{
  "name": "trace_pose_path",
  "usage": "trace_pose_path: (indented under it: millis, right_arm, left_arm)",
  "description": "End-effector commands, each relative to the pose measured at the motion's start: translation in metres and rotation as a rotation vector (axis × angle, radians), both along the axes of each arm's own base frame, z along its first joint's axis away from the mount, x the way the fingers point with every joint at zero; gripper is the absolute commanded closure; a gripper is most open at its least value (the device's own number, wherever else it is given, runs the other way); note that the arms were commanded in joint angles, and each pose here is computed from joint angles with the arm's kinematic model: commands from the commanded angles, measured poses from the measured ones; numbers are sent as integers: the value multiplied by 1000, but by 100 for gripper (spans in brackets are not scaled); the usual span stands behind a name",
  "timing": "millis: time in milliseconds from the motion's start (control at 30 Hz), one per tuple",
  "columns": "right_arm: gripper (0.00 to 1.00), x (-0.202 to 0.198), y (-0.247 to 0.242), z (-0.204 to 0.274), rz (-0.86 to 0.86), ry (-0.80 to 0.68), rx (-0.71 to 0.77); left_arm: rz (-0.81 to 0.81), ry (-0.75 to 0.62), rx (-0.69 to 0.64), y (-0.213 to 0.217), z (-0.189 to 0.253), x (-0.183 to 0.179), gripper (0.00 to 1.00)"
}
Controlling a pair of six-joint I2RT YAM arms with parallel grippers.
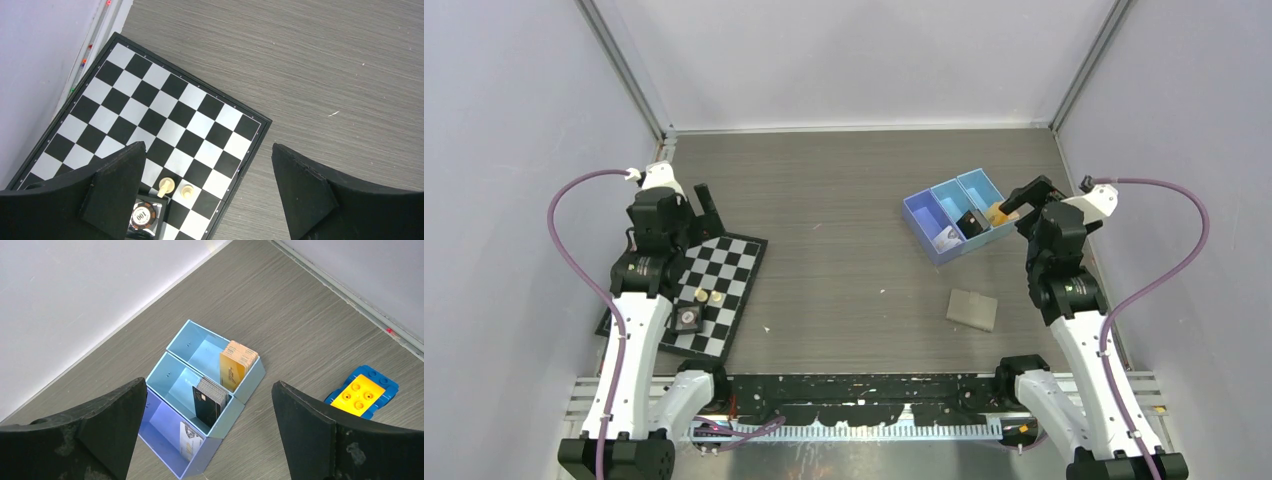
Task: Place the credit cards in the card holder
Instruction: Move the card holder to the center of the board.
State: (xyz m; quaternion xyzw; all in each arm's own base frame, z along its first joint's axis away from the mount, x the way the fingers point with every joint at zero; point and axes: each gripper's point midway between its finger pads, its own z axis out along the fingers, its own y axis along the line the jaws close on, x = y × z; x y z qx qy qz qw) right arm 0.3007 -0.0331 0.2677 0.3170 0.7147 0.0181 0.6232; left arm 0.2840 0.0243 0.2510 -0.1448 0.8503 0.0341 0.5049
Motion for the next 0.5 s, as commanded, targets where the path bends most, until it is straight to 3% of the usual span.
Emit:
trace_pose_path:
  millis: [0, 267, 467]
  right_arm:
    - [0, -3, -2, 9, -21, -12, 22]
    - [1, -11, 1, -41, -57, 132, 106]
    - [2, -27, 7, -91, -51, 321, 224]
  left_arm:
    - [-5, -47, 9, 1, 16, 3, 0]
    - [-49, -45, -5, -9, 5, 1, 0]
    - [-71, -8, -9, -12, -7, 1, 0]
